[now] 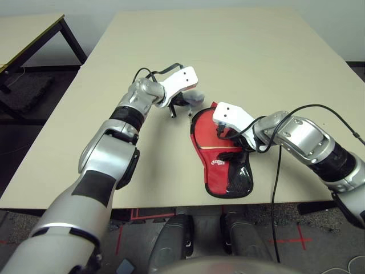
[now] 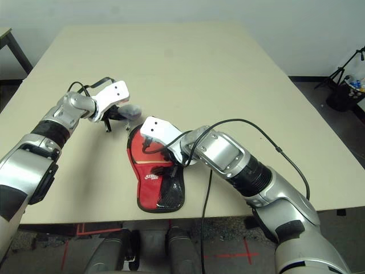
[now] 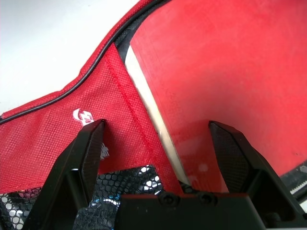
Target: Store the ping-pong paddle in its case and zip it.
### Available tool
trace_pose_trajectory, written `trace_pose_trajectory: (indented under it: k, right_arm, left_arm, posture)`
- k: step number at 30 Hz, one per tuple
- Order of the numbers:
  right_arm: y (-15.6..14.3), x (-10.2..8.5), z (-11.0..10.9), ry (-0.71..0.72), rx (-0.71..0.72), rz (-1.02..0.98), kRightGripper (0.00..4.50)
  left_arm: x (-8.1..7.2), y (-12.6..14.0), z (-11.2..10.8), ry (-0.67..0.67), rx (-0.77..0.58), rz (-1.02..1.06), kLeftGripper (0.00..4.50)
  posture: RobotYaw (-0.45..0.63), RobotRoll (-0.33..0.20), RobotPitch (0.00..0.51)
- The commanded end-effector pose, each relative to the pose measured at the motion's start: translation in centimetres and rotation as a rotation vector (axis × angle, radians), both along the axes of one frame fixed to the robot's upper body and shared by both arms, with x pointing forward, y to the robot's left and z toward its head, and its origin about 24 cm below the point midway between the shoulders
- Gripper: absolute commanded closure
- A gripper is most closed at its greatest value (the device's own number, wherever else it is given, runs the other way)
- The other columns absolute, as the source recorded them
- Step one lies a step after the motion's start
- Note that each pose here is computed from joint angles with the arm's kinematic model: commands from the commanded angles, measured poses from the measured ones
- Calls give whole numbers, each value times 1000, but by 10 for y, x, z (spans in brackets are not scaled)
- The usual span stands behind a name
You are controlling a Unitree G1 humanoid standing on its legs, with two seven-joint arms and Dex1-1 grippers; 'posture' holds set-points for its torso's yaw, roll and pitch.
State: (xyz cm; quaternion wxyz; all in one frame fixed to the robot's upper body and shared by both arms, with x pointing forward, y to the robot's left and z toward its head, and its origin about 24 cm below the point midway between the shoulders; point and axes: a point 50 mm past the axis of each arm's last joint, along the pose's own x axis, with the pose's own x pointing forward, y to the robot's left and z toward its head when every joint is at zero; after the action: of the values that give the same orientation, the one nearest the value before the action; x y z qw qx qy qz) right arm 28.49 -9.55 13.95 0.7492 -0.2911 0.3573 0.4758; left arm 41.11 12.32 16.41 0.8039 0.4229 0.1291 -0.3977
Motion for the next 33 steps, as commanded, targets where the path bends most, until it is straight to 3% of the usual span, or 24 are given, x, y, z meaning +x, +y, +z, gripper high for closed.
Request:
trace_pose_trajectory:
  k: [1, 8, 16, 25, 33]
  right_arm:
    - [2, -5, -14, 42, -30, 13, 0]
    - [6, -1, -20, 45, -25, 0, 0]
    - [7, -1, -25, 47, -21, -12, 0]
    - [5, -1, -26, 46, -20, -25, 0]
    - [5, 3, -24, 33, -13, -33, 0]
  left_arm:
    - [3, -10, 1, -55, 4, 17, 4263]
    - [1, -56, -12, -165, -26, 33, 4264]
    - [-6, -95, -10, -261, -117, 16, 4265]
    - [-21, -134, -8, -235, -211, -137, 4266]
    - [-36, -146, -28, -69, -229, -254, 4267]
  posture:
    - [-36, 0, 127]
    - [-52, 0, 142]
    - [-78, 0, 147]
    - [-83, 0, 151]
    - [-71, 0, 152]
